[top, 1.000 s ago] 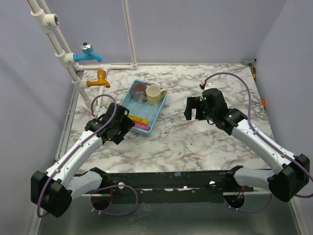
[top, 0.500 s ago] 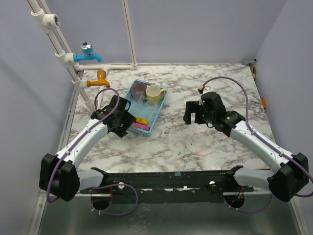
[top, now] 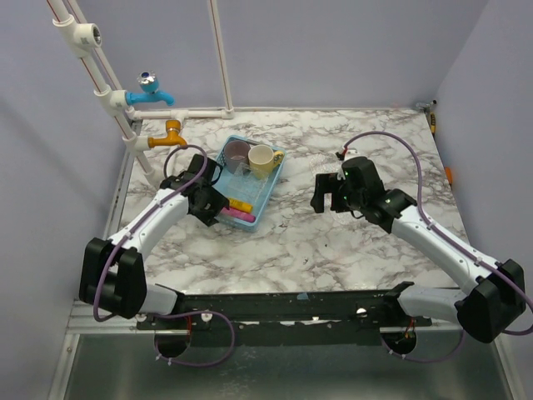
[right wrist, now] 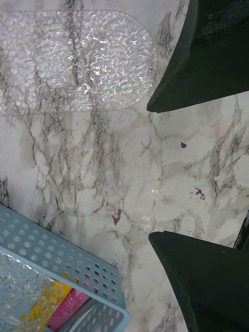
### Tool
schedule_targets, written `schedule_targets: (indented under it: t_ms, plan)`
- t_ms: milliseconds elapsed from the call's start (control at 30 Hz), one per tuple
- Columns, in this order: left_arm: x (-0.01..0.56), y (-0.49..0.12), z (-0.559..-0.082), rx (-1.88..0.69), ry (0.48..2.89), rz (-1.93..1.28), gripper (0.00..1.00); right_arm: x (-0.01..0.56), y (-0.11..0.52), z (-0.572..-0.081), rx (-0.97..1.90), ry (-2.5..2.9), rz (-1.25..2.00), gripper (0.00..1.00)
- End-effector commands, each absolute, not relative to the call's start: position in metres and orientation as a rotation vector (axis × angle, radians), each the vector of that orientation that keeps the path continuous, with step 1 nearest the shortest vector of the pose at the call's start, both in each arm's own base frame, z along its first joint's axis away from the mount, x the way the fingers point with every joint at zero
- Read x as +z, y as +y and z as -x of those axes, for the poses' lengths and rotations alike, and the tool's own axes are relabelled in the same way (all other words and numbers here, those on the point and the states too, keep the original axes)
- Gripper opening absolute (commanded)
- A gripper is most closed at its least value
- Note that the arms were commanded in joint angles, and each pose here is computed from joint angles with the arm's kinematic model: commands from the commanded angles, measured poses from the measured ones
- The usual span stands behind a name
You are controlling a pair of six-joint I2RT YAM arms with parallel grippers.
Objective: Prepare toiletry sets of a toothbrush and toothpaste on the tray
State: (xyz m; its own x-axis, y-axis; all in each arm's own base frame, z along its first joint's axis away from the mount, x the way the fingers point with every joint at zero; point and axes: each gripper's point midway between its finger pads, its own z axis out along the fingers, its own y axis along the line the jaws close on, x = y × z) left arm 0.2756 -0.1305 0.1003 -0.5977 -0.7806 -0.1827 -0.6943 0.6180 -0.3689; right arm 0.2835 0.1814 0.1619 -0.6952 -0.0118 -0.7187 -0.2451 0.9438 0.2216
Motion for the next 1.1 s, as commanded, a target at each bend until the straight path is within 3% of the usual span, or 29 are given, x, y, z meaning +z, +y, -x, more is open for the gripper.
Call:
schedule_targets:
  t_ms: [0, 333, 700, 1067]
  plan:
    - [0.099, -0.136, -0.282, -0.401, 2.565, 1.140, 0.46, 0.154, 0.184, -0.281, 0.401, 2.346, 0.186, 1.00]
    - [0.092, -0.140, -0.280, -0.421, 2.611, 1.095, 0.29, 0.152, 0.182, -0.281, 0.383, 2.355, 0.180, 1.00]
    - [0.094, -0.139, -0.282, -0.426, 2.630, 0.958, 0.00, 0.148, 0.160, -0.295, 0.200, 2.364, 0.076, 0.99]
    - [0.099, -0.143, -0.286, -0.470, 2.644, 0.785, 0.00, 0.145, 0.152, -0.297, 0.144, 2.367, 0.012, 0.99]
